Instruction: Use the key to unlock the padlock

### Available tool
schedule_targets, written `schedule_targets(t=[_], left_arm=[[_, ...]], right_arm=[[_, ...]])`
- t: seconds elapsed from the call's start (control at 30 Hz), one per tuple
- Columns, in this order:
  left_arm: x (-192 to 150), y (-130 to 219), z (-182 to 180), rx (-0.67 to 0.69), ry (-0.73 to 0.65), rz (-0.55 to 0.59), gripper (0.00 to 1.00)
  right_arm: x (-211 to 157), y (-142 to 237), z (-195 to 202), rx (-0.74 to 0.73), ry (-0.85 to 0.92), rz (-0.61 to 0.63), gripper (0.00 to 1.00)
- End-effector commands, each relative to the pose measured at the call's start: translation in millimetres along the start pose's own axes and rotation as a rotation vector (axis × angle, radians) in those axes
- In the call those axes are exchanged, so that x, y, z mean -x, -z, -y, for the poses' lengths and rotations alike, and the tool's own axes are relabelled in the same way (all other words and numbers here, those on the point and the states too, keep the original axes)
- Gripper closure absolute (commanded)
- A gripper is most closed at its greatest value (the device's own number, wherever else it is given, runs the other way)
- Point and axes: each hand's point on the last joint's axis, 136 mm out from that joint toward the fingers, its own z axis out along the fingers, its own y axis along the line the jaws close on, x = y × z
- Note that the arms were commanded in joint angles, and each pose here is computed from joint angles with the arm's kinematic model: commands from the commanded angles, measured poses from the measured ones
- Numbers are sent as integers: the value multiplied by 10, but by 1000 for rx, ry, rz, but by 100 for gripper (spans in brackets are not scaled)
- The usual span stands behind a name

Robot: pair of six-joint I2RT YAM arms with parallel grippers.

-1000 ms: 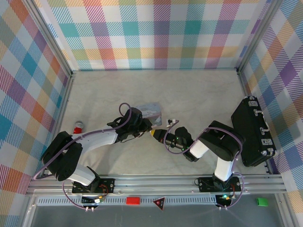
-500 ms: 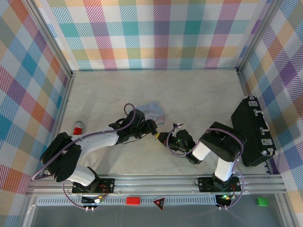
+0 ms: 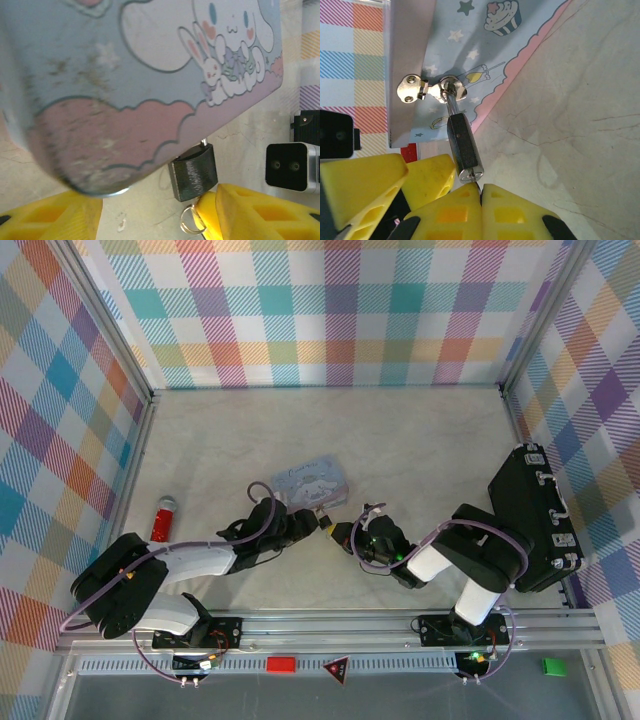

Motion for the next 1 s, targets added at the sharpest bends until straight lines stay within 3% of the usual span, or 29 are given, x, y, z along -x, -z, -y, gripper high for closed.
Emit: schedule_targets(t=[0.0,0.1,0.5,0.97], left_arm=[[146,6,273,-134,-24,80,40],[95,-64,338,-198,-5,59,42],[-21,-319,285,-236,64,14,48],[-41,-433,340,-241,85,-11,70]], right_arm=[[-39,-8,29,-29,-28,-15,100],[-44,-14,8,-21,-43,-19,100],[-67,-19,-32,37,-87,-21,100],[-74,-24,-29,61,-115,-18,100]])
